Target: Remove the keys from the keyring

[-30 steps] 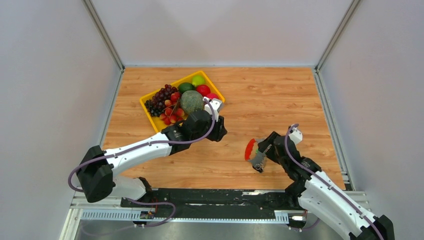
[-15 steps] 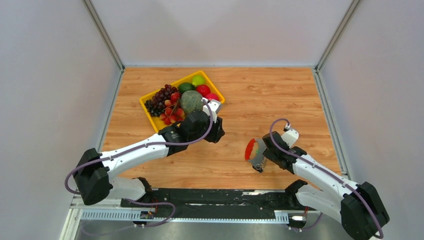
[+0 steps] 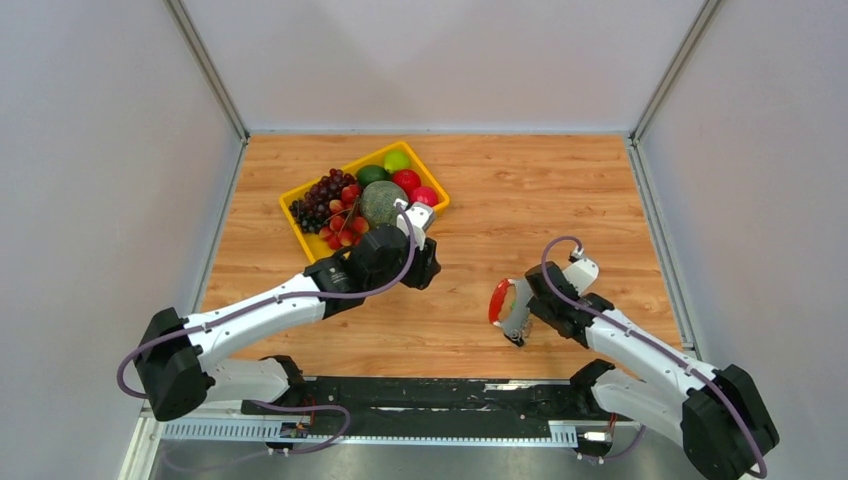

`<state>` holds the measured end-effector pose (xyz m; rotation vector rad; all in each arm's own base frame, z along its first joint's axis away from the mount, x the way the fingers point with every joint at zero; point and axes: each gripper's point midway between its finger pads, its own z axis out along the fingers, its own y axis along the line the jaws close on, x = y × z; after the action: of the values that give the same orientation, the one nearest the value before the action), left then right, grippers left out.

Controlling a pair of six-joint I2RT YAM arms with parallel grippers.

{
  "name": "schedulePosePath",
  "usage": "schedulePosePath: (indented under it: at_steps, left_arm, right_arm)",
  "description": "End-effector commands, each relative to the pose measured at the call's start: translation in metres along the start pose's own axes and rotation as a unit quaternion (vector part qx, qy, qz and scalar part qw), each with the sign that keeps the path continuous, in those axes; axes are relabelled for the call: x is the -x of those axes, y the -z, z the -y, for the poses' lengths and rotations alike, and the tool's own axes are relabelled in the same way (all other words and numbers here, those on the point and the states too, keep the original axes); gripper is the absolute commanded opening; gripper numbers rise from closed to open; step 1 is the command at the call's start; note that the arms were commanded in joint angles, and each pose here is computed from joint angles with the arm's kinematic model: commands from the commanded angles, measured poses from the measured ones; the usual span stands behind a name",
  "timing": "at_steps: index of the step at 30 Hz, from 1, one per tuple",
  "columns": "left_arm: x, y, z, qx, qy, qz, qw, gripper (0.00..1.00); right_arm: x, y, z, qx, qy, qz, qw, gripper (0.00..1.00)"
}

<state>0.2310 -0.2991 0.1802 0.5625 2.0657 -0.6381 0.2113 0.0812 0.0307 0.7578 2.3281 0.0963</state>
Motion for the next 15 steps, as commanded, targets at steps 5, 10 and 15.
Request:
schedulePosePath:
  at_steps: [5, 10, 15]
  left_arm:
    - [0.003, 0.01, 0.01, -0.039, -0.027, 0.005, 0.999, 0.52]
    - [-0.002, 0.008, 0.021, -0.073, -0.03, 0.0, 0.997, 0.53]
    - [0.002, 0.007, 0.035, -0.116, -0.031, 0.026, 0.992, 0.61]
  right_arm:
    - [0.032, 0.03, -0.046, 0.107, -0.028, 0.034, 0.993, 0.0]
    - [0.041, 0.07, -0.084, 0.222, -0.008, 0.016, 0.975, 0.0]
    - [0.047, 0.111, -0.114, 0.342, 0.056, 0.026, 0.938, 0.0]
